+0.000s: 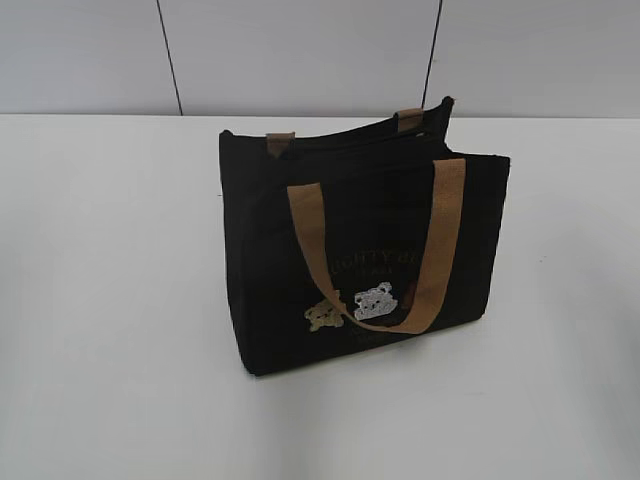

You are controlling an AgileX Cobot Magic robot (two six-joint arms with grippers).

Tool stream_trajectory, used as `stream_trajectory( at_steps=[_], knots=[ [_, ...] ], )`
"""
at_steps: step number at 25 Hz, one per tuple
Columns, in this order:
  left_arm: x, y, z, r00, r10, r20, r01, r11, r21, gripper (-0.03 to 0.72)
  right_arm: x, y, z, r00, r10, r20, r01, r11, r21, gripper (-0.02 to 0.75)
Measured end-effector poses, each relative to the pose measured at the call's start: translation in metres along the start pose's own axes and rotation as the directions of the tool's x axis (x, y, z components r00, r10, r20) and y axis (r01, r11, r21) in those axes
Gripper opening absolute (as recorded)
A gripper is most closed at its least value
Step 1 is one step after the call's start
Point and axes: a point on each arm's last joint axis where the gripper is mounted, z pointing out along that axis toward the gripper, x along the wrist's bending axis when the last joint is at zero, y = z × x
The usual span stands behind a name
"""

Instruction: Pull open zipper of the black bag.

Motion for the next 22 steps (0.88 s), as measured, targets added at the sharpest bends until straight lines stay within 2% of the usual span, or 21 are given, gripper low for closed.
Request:
stream_trajectory(
  at_steps=[7,12,14,22],
  knots=[
    [-0.006,-0.059,-0.021,1.000,-0.014,0.011,0.015,0.997,-0.077,0.472,0.016,-0.061,0.012,1.000,0.006,-0.008,-0.006,1.000,0.016,0.500],
    [-0.008,-0.090,-0.033,1.000,0.000,-0.005,-0.001,0.986,-0.164,0.471,0.022,-0.085,0.017,1.000,0.006,-0.011,-0.006,1.000,0.019,0.500],
    [-0.008,-0.104,-0.032,1.000,0.007,-0.020,-0.011,0.985,-0.170,0.471,0.024,-0.092,0.018,1.000,0.006,-0.012,-0.005,1.000,0.022,0.500],
    [-0.009,-0.130,-0.050,0.999,-0.003,-0.046,-0.012,0.944,-0.330,0.462,0.031,-0.114,0.016,1.000,-0.002,0.003,0.002,0.999,-0.046,0.500]
  ],
)
